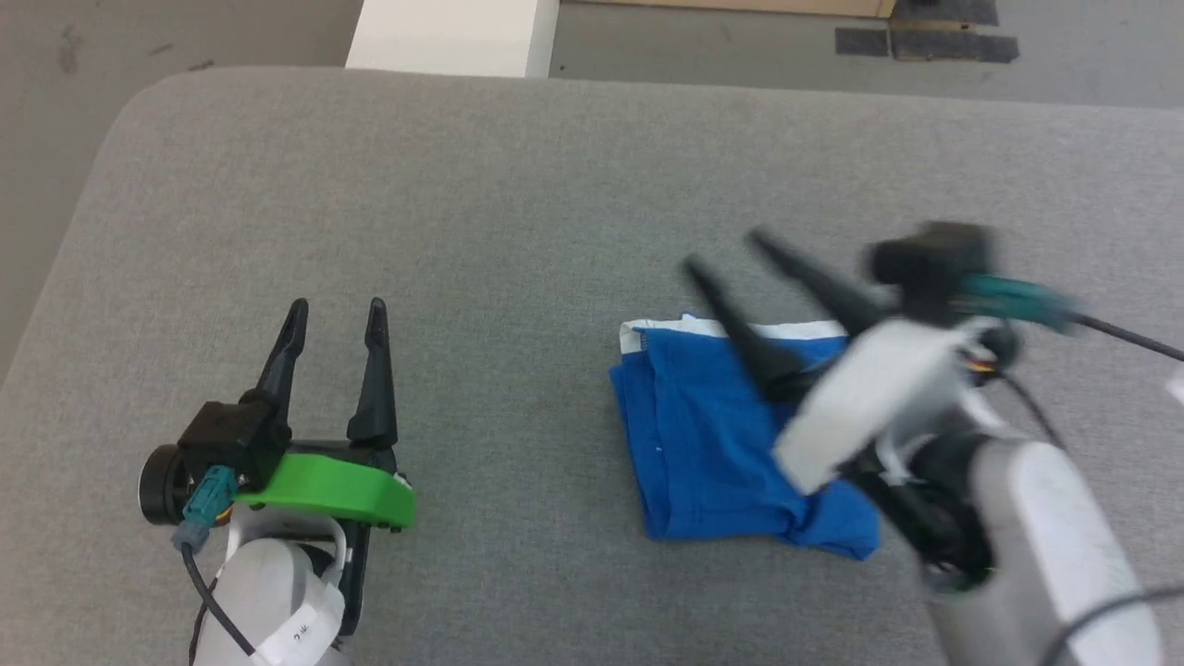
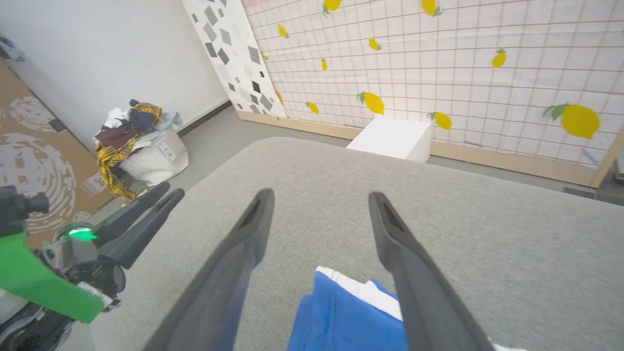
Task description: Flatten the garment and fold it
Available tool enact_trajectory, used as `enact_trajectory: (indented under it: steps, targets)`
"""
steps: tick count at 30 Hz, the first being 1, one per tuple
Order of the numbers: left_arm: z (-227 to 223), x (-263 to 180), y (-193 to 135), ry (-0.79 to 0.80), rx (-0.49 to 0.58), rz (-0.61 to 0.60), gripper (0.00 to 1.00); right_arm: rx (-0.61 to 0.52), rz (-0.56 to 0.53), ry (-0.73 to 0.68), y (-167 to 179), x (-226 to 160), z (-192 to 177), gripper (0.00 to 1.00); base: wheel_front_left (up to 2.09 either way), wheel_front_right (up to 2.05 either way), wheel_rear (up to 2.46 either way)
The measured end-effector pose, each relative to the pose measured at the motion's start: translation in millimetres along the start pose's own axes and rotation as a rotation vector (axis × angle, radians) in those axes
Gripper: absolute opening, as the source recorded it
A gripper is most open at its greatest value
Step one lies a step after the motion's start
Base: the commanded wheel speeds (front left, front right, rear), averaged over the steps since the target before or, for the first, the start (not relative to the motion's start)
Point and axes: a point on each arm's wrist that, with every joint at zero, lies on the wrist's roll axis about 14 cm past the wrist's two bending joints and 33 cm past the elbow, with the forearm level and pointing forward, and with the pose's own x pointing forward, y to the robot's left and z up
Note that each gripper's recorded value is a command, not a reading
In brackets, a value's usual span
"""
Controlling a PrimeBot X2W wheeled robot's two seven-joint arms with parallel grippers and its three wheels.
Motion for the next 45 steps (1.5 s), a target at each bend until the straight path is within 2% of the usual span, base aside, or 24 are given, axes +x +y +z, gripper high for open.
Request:
enact_trajectory:
  steps: [3, 6, 10, 13, 20, 29, 31, 32, 33, 34, 37, 42, 45]
  targets:
    - [3.7, 1.0, -5.2, -0.011, -0.004, -0.014, 1.0, 0.017, -0.103, -0.16, -28.5, -23.6, 25.3, 1.0, 0.0, 0.0, 0.0]
    - [5.0, 1.6, -10.6, -0.015, -0.009, -0.028, 1.0, 0.046, -0.237, -0.229, -64.7, -53.2, 22.3, 1.0, 0.0, 0.0, 0.0]
    - [5.4, 2.3, -15.9, -0.018, -0.014, -0.042, 1.0, 0.077, -0.411, -0.193, -107.9, -88.8, -12.7, 1.0, 0.0, 0.0, 0.0]
    - [5.1, 4.2, -18.8, -0.019, -0.017, -0.049, 1.0, 0.116, -0.477, -0.101, -122.7, -101.6, -49.6, 1.0, 0.0, 0.0, 0.0]
    - [-2.1, 6.6, -18.8, -0.003, -0.019, -0.049, 1.0, 0.249, -0.459, 0.07, -116.2, -94.1, -108.2, 1.0, 0.0, 0.0, 0.0]
    - [-7.2, 4.7, -13.4, 0.013, -0.015, -0.035, 1.0, 0.308, -0.367, 0.329, -93.1, -72.5, -157.9, 1.0, 0.0, 0.0, 0.0]
    - [-7.3, 3.7, -11.9, 0.014, -0.014, -0.031, 1.0, 0.306, -0.343, 0.376, -88.1, -68.1, -162.8, 0.49, 0.0, 0.0, 0.0]
    - [-7.3, 3.3, -11.5, 0.015, -0.014, -0.03, 1.0, 0.303, -0.335, 0.389, -86.7, -66.3, -163.4, 0.29, 0.0, 0.0, 0.0]
    - [-7.4, 2.9, -11.1, 0.015, -0.014, -0.029, 1.0, 0.296, -0.325, 0.405, -84.6, -64.2, -164.0, 0.18, 0.0, 0.0, 0.0]
    - [-7.6, 2.7, -10.8, 0.016, -0.013, -0.028, 1.0, 0.285, -0.32, 0.417, -83.5, -63.0, -164.6, 0.0, 0.0, 0.0, 0.0]
    - [-8.5, 3.7, -10.8, 0.017, -0.014, -0.028, 1.0, 0.208, -0.322, 0.455, -84.9, -63.6, -165.1, 0.0, 0.0, 0.0, 0.0]
    - [-9.4, 10.9, -19.5, 0.011, -0.017, -0.052, 1.0, -0.059, -0.354, 0.511, -95.8, -67.8, -150.6, 0.0, 0.0, 0.0, 0.0]
    - [-10.3, 17.2, -29.0, 0.006, -0.017, -0.08, 1.0, -0.227, -0.413, 0.538, -124.1, -85.0, -134.1, 0.0, 0.0, 0.0, 0.0]
